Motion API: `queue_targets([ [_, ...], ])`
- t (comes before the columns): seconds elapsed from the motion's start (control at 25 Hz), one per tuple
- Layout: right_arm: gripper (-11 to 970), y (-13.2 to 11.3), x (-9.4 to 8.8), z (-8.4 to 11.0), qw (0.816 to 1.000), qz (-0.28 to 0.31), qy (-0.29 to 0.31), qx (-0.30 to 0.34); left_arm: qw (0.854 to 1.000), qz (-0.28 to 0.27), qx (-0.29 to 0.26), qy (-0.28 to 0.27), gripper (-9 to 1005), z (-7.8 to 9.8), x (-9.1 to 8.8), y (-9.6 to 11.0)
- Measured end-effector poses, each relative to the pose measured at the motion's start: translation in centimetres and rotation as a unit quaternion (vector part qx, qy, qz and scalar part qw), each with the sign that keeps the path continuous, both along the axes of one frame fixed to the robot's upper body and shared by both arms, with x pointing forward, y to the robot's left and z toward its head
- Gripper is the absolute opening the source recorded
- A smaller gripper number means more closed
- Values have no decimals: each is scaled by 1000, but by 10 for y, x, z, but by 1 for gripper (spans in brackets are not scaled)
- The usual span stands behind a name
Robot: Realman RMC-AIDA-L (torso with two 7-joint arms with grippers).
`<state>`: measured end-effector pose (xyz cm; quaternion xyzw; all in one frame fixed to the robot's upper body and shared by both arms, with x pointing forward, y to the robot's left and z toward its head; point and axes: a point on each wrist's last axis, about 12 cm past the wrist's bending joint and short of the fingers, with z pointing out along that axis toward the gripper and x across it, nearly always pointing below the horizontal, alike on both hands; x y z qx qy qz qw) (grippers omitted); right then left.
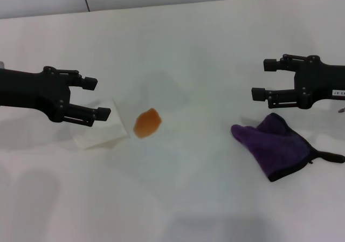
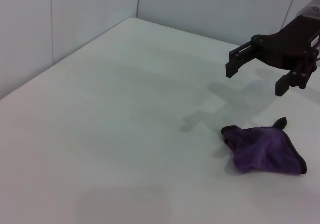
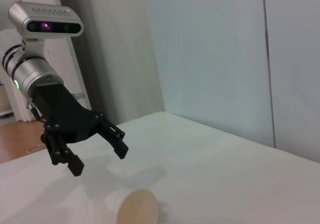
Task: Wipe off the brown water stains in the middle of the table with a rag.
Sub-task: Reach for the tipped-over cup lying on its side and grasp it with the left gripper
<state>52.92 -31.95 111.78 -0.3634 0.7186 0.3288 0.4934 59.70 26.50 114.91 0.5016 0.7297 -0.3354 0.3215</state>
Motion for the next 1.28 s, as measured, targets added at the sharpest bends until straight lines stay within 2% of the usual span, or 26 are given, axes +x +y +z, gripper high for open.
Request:
queue_targets([
  [0.88,864,0,2,-2,1000,-7,1,-1,1000,9,6,4,879,2,3,2],
  [1.28,863,0,2,-2,1000,-8,1,0,999,-3,47,18,880,14,11,4],
])
